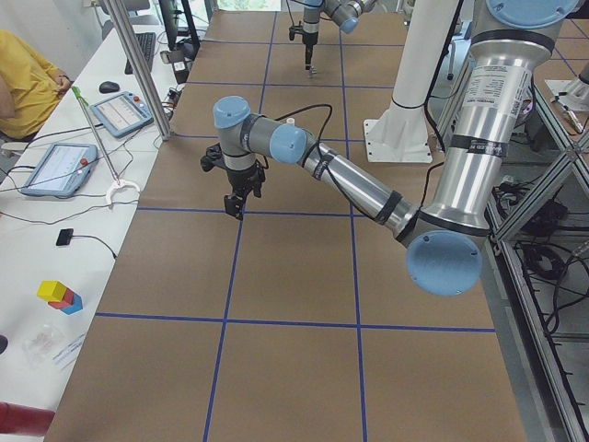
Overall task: Assemble PPR valve and pipe with both arms
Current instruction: 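Lower the right gripper onto the silver pipe fitting and grasp it, then carry the silver fitting with the right gripper above the standing valve, then lower the silver fitting with the right gripper into the valve top and press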
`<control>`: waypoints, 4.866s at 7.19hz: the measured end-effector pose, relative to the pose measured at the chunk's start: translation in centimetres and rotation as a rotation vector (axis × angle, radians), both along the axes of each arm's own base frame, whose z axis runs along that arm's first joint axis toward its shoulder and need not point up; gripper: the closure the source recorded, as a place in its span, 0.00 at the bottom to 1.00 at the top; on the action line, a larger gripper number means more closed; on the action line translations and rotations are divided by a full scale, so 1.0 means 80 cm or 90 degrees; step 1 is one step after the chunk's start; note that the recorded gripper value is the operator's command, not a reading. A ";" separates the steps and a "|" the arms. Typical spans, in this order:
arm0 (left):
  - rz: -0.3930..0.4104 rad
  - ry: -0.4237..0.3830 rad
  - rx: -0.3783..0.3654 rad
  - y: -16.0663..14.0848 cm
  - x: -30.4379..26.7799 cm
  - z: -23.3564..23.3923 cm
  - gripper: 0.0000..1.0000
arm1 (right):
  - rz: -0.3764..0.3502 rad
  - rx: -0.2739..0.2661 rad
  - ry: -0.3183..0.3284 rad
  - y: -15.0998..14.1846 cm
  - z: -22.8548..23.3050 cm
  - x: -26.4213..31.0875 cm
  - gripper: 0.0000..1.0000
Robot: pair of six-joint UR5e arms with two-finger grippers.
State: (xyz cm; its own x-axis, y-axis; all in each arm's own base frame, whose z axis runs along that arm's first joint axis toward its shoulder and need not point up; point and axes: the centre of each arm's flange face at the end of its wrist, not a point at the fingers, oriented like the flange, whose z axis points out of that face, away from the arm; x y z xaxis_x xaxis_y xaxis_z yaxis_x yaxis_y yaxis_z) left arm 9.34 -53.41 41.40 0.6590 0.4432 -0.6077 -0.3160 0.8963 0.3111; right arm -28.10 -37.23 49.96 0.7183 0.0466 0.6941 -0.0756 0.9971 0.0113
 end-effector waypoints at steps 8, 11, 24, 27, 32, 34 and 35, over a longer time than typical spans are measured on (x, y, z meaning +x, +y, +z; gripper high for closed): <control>0.000 0.000 -0.002 0.000 0.000 0.000 0.01 | -0.017 -0.005 0.002 0.011 0.005 -0.011 0.98; 0.000 0.000 -0.001 0.001 -0.001 -0.001 0.01 | -0.020 -0.005 -0.008 0.010 -0.002 -0.011 1.00; -0.130 -0.026 -0.096 0.018 -0.197 0.227 0.00 | 0.128 -0.153 -0.100 -0.128 -0.453 -0.207 1.00; -0.130 -0.025 -0.097 0.018 -0.196 0.227 0.00 | 0.141 -0.176 -0.021 -0.117 -0.499 -0.299 1.00; -0.130 -0.024 -0.095 0.018 -0.196 0.226 0.00 | 0.133 -0.184 0.024 -0.101 -0.498 -0.342 1.00; -0.131 -0.024 -0.094 0.018 -0.196 0.225 0.00 | 0.135 -0.179 0.023 -0.101 -0.500 -0.342 1.00; -0.131 -0.025 -0.094 0.018 -0.196 0.225 0.00 | 0.136 -0.177 0.022 -0.102 -0.502 -0.342 1.00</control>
State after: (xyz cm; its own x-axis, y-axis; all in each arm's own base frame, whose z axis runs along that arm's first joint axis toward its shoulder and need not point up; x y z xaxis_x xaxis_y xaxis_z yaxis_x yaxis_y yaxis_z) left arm -6.36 -51.96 59.42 0.7499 0.2061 -0.6286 -0.1320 0.9777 0.1631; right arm -55.46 -45.38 9.81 0.6946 0.3822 0.6095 -0.2879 0.9241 -0.2515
